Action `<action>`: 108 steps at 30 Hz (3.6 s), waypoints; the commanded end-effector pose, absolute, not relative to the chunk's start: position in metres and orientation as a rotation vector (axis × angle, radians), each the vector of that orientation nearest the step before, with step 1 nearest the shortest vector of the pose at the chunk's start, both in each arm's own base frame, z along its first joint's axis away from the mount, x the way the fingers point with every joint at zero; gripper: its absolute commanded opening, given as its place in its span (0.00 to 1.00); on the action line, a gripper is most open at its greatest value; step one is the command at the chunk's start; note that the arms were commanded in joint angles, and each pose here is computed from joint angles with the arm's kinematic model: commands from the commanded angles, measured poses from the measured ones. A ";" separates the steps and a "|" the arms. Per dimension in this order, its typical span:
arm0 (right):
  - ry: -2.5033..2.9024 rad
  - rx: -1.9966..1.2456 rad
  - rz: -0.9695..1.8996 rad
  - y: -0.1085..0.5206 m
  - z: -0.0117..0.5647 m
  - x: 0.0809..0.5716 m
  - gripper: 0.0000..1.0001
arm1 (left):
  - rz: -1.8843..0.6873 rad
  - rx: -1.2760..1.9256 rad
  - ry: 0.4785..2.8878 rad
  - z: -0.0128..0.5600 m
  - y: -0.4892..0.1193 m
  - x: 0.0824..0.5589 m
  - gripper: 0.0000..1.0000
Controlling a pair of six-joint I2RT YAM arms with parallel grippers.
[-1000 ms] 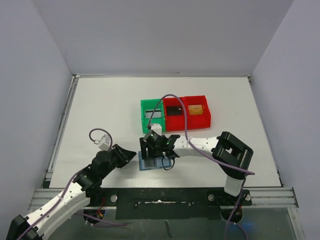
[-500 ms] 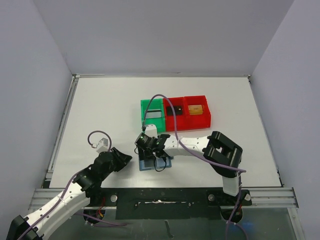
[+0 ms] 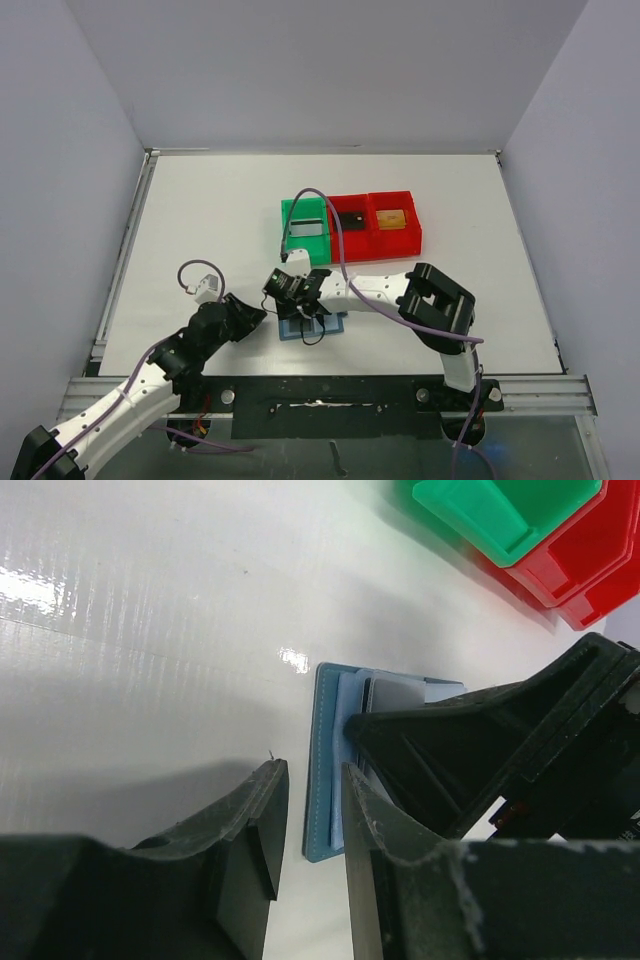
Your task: Take the credit cards out of the card holder
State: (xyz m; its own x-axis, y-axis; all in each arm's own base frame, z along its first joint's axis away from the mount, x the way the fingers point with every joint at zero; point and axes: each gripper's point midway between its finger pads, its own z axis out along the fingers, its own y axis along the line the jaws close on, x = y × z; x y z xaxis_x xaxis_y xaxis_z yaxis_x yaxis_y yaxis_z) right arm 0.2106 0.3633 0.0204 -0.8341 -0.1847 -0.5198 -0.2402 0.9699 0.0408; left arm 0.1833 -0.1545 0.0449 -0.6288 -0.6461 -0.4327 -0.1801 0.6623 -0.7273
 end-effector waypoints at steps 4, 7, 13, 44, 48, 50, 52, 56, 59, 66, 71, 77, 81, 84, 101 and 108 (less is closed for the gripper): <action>2.653 -0.341 0.173 0.348 -0.004 0.197 0.56 | -1.001 -0.552 2.061 0.083 -0.174 0.193 0.27; 2.670 -0.234 0.548 0.356 0.002 0.195 0.54 | -1.212 -0.424 1.988 0.102 -0.201 0.188 0.27; 2.642 -0.222 0.732 0.352 0.004 0.194 0.51 | -1.288 -0.317 2.013 0.101 -0.218 0.181 0.32; 2.586 -0.262 0.919 0.364 0.036 0.191 0.56 | -1.437 -0.117 2.106 0.086 -0.256 0.173 0.32; 2.551 -0.255 0.959 0.363 0.053 0.193 0.69 | -1.468 -0.113 2.083 0.093 -0.260 0.175 0.33; 2.520 -0.243 0.971 0.361 0.065 0.195 0.74 | -1.457 -0.106 2.102 0.092 -0.261 0.175 0.35; 2.507 -0.229 0.956 0.356 0.072 0.198 0.77 | -1.457 -0.103 2.104 0.092 -0.262 0.176 0.36; 2.475 -0.193 0.888 0.341 0.086 0.204 0.78 | -1.468 -0.104 2.098 0.096 -0.263 0.175 0.37; 2.443 -0.140 0.819 0.325 0.095 0.210 0.78 | -1.471 -0.094 2.099 0.098 -0.265 0.176 0.38; 2.391 0.007 0.726 0.288 0.104 0.214 0.79 | -1.476 -0.046 2.122 0.101 -0.280 0.177 0.41; 2.356 0.086 0.752 0.274 0.105 0.211 0.79 | -1.489 0.023 2.142 0.101 -0.305 0.174 0.42; 2.309 0.102 0.796 0.265 0.110 0.207 0.79 | -1.411 0.006 2.170 0.095 -0.301 0.175 0.48; 2.245 0.066 0.852 0.266 0.120 0.206 0.78 | -1.299 -0.022 2.211 0.089 -0.286 0.177 0.50; 2.178 0.006 0.919 0.273 0.132 0.206 0.77 | -1.218 -0.077 2.227 0.085 -0.273 0.182 0.51; 2.069 -0.170 1.132 0.307 0.147 0.197 0.64 | -1.147 -0.245 2.157 0.096 -0.242 0.202 0.57; 2.077 -0.204 1.128 0.313 0.140 0.198 0.63 | -1.152 -0.286 2.140 0.096 -0.233 0.203 0.63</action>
